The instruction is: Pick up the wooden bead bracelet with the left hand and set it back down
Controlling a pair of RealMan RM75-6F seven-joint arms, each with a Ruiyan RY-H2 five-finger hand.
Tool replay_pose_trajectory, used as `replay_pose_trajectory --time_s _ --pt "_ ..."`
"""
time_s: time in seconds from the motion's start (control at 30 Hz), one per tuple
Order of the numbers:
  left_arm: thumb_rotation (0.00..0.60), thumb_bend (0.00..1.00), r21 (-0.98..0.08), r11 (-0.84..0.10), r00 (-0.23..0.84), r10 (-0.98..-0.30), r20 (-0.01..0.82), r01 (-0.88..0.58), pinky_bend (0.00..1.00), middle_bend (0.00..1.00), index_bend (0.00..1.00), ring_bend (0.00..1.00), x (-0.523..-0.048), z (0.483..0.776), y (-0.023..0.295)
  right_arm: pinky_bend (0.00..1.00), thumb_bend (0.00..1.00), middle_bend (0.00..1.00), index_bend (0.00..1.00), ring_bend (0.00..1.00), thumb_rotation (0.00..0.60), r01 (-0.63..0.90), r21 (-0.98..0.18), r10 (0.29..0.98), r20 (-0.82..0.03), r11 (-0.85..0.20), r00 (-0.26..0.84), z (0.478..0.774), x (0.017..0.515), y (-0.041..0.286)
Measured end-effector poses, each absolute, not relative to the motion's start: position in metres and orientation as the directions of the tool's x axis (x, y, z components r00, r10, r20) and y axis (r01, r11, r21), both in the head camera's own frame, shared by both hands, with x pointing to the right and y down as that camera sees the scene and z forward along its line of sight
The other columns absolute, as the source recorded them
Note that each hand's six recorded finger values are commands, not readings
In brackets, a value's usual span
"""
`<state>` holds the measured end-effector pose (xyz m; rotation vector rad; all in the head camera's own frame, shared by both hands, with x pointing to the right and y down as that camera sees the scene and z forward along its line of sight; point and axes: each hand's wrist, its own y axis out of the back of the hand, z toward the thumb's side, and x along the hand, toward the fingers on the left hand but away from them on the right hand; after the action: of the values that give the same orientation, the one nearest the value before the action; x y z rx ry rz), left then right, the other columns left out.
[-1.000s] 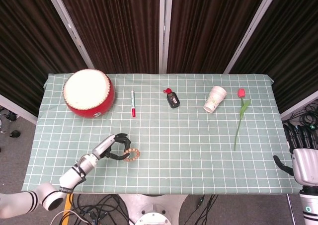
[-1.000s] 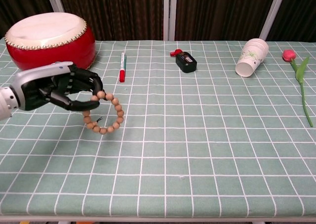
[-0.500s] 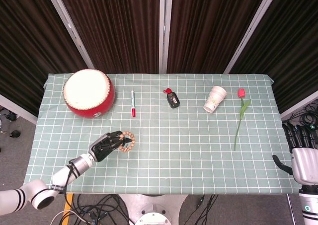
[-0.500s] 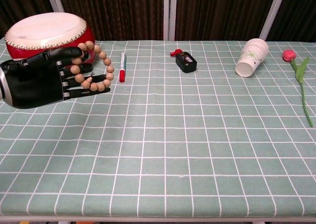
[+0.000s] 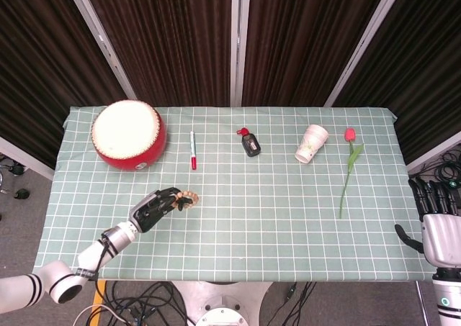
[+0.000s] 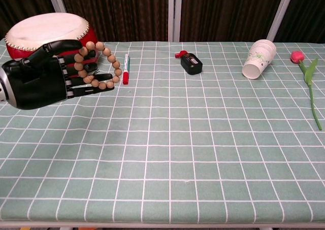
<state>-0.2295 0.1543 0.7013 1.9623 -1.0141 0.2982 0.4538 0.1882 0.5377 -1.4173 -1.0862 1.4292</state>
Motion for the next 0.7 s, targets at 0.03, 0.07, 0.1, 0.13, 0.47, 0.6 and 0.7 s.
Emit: replay_pose_trajectory --time_s 0.03,0.07,0.1,0.13,0.47,0.6,0.7 --pt "0.350 0.37 0.603 -0.273 0.638 -0.539 0.550 -0.750 0.12 0.57 0.47 0.30 -0.2292 0.7012 0.1542 0.00 0.13 0.07 0.00 0.00 0.600 0.016 -0.959 0.959 -0.283 -0.282 -0.020 0.5374 0.4537 0.1882" --pt "0.331 0.36 0.607 -0.268 0.639 -0.538 0.550 -0.748 0.12 0.57 0.47 0.30 -0.2290 0.7010 0.1543 0.00 0.13 0.07 0.00 0.00 0.600 0.015 -0.960 0.959 -0.281 -0.281 -0.019 0.5368 0.4535 0.1881" --pt "0.322 0.35 0.611 -0.263 0.639 -0.537 0.551 -0.747 0.12 0.57 0.47 0.30 -0.2289 0.7009 0.1543 0.00 0.13 0.07 0.00 0.00 0.600 0.014 -0.960 0.960 -0.280 -0.280 -0.019 0.5364 0.4533 0.1880" --pt "0.320 0.35 0.618 -0.254 0.641 -0.533 0.552 -0.744 0.12 0.58 0.47 0.30 -0.2288 0.7006 0.1543 0.00 0.13 0.07 0.00 0.00 0.600 0.013 -0.960 0.960 -0.279 -0.279 -0.019 0.5361 0.4532 0.1880" --pt "0.478 0.37 0.617 -0.205 0.620 -0.513 0.593 -0.760 0.12 0.61 0.50 0.30 -0.2330 0.7024 0.1534 0.00 0.13 0.07 0.00 0.00 0.600 0.009 -0.963 0.963 -0.270 -0.270 -0.014 0.5323 0.4524 0.1882" --pt "0.565 0.38 0.605 -0.210 0.613 -0.515 0.599 -0.768 0.12 0.63 0.52 0.30 -0.2339 0.7023 0.1530 0.00 0.13 0.07 0.00 0.00 0.600 0.010 -0.963 0.963 -0.268 -0.268 -0.016 0.5313 0.4531 0.1898" --pt "0.594 0.38 0.594 -0.219 0.608 -0.518 0.602 -0.774 0.12 0.65 0.55 0.30 -0.2343 0.7021 0.1528 0.00 0.13 0.07 0.00 0.00 0.600 0.011 -0.964 0.964 -0.266 -0.266 -0.017 0.5305 0.4534 0.1910"
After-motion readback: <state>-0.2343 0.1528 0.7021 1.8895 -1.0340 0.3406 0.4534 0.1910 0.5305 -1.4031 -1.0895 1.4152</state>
